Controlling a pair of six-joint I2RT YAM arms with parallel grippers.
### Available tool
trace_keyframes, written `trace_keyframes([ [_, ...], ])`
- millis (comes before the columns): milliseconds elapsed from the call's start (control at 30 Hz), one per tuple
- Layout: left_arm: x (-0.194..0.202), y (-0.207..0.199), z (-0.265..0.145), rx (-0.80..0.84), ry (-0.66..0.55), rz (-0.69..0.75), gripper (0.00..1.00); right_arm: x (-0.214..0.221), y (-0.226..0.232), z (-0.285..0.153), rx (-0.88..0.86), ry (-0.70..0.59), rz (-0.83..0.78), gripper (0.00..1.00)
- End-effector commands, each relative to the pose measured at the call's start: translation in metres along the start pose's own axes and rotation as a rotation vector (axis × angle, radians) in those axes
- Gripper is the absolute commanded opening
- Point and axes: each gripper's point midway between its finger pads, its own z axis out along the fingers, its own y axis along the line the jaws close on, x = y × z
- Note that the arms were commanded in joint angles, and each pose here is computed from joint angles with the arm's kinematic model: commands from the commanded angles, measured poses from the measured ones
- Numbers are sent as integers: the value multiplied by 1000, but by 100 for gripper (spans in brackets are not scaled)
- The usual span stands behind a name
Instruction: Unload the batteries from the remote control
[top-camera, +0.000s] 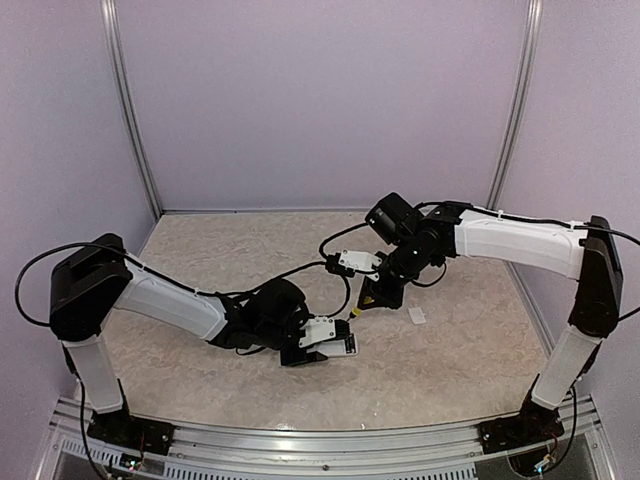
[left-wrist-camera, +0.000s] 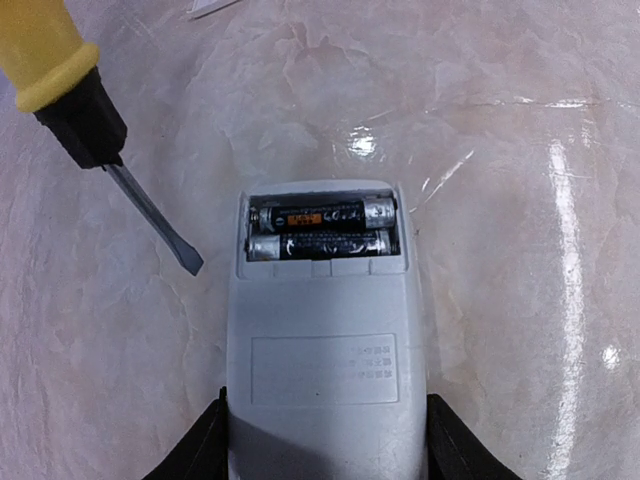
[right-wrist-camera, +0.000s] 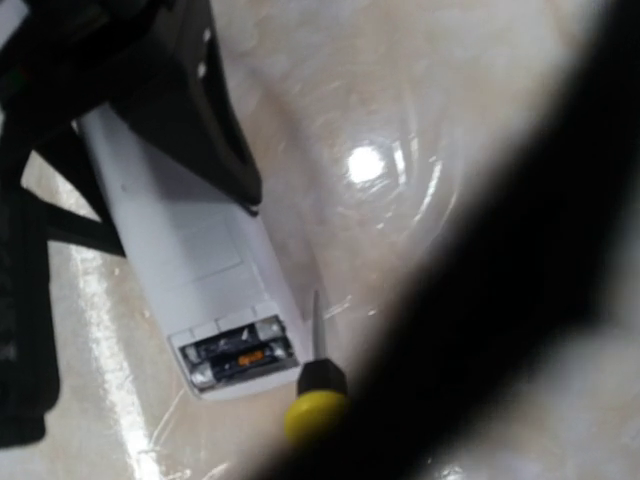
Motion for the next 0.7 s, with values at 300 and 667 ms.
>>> trace_keyframes([
  [300,21,-15,9,71,76,-28,9,7,13,-9,19,57,-39,0],
  [667,22,-15,10,71,83,-31,9,7,16,-13,39,67,-65,0],
])
